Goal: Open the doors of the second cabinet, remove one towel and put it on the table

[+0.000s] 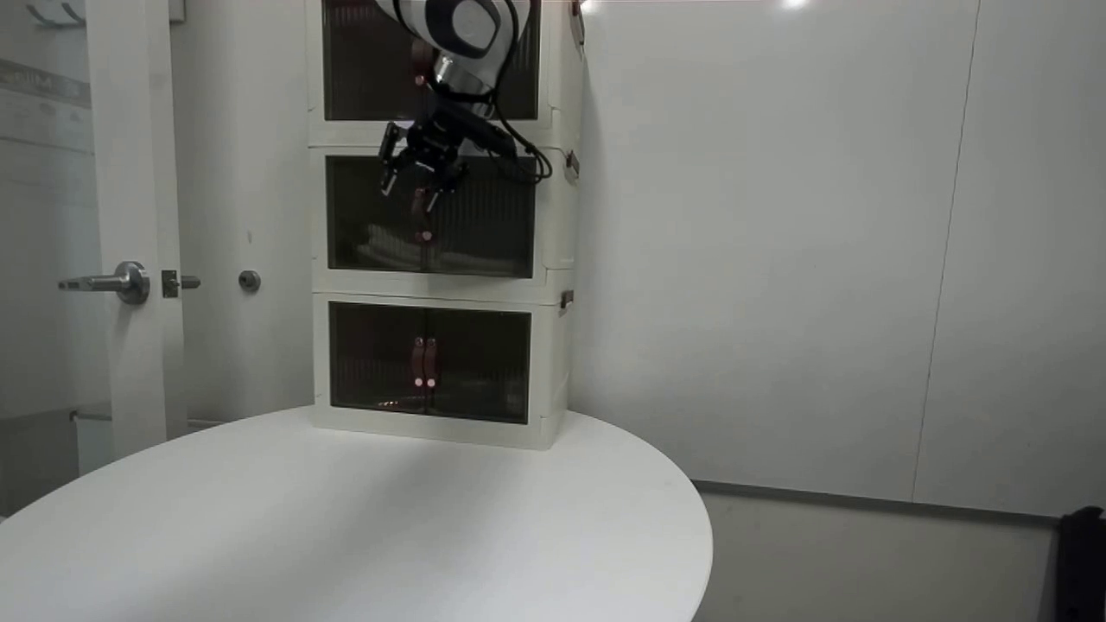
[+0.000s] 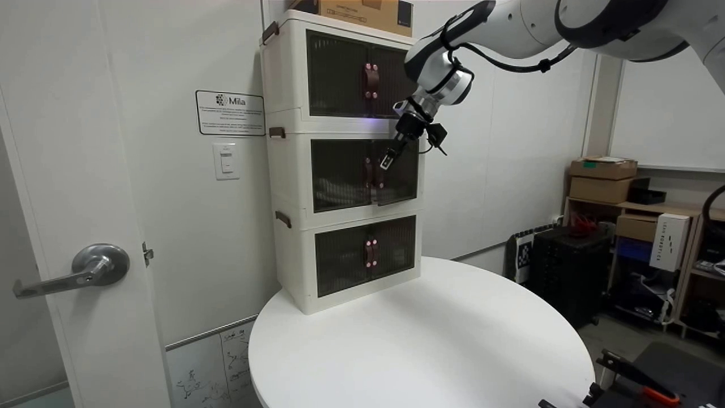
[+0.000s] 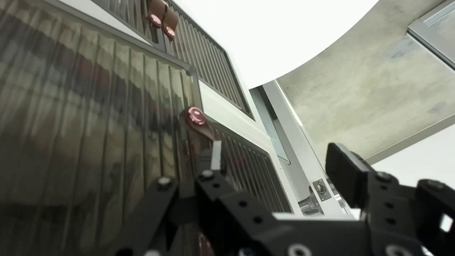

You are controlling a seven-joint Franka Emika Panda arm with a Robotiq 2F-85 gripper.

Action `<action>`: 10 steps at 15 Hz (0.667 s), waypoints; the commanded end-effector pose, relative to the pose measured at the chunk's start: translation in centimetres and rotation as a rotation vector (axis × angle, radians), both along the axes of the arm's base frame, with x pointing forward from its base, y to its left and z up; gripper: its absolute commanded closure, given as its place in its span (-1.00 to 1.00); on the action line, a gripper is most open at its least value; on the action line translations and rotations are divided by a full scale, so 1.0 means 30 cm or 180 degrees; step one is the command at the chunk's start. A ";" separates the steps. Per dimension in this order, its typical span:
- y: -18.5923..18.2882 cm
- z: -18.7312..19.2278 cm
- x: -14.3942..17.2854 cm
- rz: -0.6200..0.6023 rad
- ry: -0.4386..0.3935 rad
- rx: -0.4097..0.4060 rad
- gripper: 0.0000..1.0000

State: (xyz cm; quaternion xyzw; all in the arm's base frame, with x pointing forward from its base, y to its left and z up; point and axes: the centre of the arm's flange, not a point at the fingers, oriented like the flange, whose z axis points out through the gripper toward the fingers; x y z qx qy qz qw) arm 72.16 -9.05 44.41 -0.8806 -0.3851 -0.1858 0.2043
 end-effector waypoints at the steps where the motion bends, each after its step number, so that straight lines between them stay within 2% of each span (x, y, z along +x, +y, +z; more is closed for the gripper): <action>1: 0.056 0.103 -0.052 -0.0159 0.0223 -0.0021 -0.99; 5: 0.101 0.211 -0.066 -0.0705 0.0391 -0.0044 -1.00; 7: 0.135 0.273 -0.081 -0.0949 0.0552 -0.0038 -1.00; 10: 0.173 0.337 -0.102 -0.1248 0.0824 -0.0164 -1.00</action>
